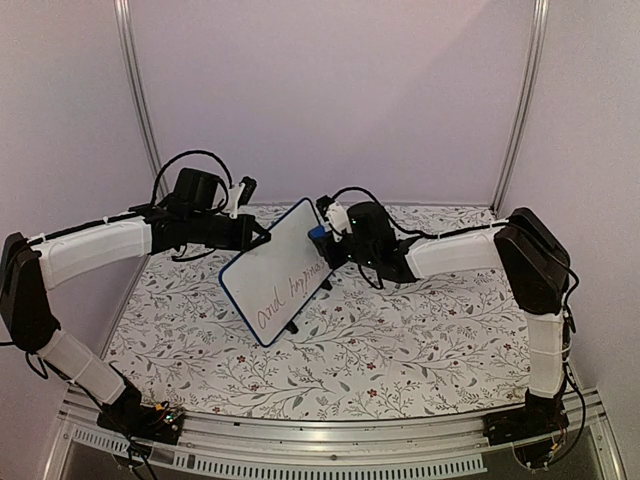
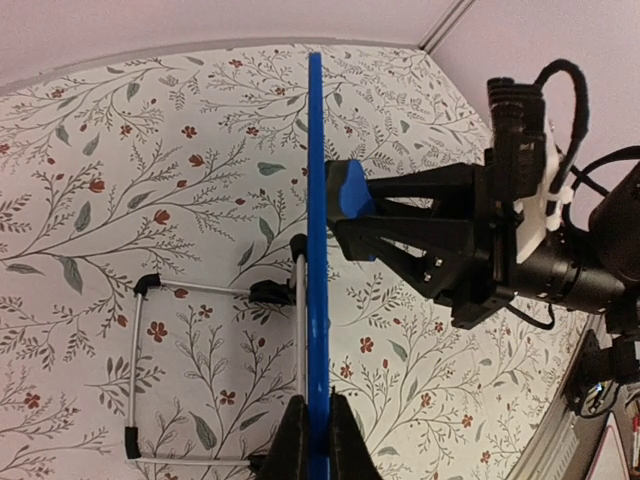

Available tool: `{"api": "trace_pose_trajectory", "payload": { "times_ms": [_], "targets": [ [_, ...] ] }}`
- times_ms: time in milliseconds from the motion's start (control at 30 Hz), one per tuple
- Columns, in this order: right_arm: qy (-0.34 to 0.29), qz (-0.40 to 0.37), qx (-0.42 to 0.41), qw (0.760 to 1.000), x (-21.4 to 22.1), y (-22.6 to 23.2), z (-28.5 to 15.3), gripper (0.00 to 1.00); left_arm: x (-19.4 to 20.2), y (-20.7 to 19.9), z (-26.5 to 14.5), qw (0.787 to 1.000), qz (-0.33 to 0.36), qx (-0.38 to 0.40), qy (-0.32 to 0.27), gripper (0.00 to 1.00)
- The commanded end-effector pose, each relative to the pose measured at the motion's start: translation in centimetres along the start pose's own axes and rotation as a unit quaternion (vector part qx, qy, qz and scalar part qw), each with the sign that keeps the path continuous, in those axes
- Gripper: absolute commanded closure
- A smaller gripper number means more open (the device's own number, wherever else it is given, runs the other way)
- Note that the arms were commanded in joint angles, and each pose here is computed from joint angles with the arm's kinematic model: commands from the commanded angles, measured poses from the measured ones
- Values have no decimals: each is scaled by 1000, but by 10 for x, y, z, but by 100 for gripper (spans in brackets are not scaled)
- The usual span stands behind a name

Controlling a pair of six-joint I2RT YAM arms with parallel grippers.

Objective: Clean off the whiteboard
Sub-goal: Erase the center of the board.

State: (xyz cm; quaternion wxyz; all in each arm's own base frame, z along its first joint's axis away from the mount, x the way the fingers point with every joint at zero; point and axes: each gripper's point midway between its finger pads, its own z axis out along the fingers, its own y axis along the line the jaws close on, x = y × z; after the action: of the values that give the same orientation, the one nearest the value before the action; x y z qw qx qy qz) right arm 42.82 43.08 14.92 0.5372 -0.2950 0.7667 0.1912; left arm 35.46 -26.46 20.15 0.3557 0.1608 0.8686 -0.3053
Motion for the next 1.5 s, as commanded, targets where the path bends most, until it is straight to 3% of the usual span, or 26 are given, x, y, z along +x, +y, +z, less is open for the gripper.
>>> {"api": "trace_pose_trajectory", "payload": {
  "times_ms": [0, 200, 700, 800, 1233, 1467],
  "targets": [
    [45, 4, -7, 999, 51, 2, 4, 84, 33, -7, 11, 998, 1, 21, 55, 100],
    [49, 3, -4, 999, 56, 0, 0, 84, 33, -8, 10, 998, 1, 22, 54, 100],
    [-35, -13, 7, 999, -47, -10, 5, 83, 32, -7, 10, 998, 2, 21, 53, 100],
    [-28, -13, 4, 1000, -40, -9, 5, 83, 32, -8, 10, 998, 2, 22, 52, 100],
    [52, 23, -5, 998, 58, -7, 4, 84, 33, -8, 10, 998, 0, 24, 54, 100],
    [26, 24, -14, 999, 29, -5, 5, 84, 34, -8, 11, 998, 0, 23, 55, 100]
  ]
}}
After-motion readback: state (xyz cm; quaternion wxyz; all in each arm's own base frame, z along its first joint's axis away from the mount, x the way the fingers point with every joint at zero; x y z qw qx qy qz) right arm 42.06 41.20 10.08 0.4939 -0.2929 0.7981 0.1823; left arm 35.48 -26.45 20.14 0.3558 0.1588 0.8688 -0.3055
